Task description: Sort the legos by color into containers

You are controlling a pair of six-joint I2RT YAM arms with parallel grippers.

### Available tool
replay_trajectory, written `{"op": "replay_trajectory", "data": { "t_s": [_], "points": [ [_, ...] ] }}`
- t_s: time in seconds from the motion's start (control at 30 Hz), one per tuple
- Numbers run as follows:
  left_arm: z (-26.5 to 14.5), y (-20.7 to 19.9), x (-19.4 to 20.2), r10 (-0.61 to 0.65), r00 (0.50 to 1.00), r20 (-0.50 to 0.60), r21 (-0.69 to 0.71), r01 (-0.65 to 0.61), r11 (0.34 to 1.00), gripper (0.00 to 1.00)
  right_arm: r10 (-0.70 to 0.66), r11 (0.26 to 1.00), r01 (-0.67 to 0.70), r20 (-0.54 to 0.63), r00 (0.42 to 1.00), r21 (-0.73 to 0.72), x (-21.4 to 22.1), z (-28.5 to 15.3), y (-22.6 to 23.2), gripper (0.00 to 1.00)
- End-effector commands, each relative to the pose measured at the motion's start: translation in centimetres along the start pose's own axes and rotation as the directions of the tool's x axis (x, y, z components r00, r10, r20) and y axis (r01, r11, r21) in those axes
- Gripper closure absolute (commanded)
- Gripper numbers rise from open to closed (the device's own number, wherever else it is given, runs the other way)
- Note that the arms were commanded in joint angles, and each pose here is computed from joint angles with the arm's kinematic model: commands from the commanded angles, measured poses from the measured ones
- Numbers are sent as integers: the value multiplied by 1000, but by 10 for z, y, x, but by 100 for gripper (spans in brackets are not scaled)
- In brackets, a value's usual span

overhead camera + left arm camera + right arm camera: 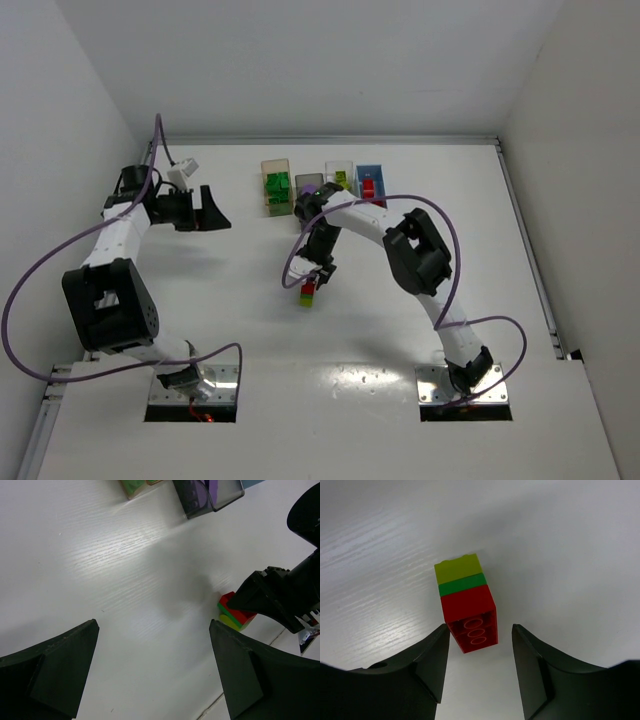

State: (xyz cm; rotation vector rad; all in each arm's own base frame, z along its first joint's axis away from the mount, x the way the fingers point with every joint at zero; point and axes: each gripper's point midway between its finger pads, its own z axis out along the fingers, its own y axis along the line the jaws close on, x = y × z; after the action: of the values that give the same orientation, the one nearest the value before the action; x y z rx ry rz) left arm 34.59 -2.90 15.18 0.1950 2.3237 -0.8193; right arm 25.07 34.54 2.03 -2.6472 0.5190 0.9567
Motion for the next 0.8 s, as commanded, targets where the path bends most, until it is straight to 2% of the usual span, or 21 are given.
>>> {"op": "replay_trajectory", "data": {
  "t_s": [0.0, 0.37, 0.53, 0.57, 0.67, 0.77],
  "points": [
    [-11, -4, -10, 56, 997, 50, -8, -56, 998, 0, -246, 969, 248, 78, 966, -19, -23, 5, 0, 47],
    [-18, 0, 6, 39, 999, 35, -19, -39, 999, 0, -248, 966, 253, 97, 964, -44, -34, 12, 11, 47],
    [-19, 1, 13, 28, 999, 27, -22, -28, 999, 0, -254, 964, 260, 100, 962, -50, -37, 15, 11, 59],
    [-19, -2, 15, 30, 999, 30, -13, -29, 999, 0, -254, 964, 260, 100, 962, -50, -38, 14, 12, 67],
    [-19, -3, 14, 39, 999, 32, -5, -39, 999, 0, -253, 964, 258, 77, 965, -64, -37, 10, 14, 70],
    [-19, -8, 13, 48, 998, 40, 23, -49, 999, 0, -229, 970, 232, 51, 972, -67, -32, 1, 20, 79]
  ]
}}
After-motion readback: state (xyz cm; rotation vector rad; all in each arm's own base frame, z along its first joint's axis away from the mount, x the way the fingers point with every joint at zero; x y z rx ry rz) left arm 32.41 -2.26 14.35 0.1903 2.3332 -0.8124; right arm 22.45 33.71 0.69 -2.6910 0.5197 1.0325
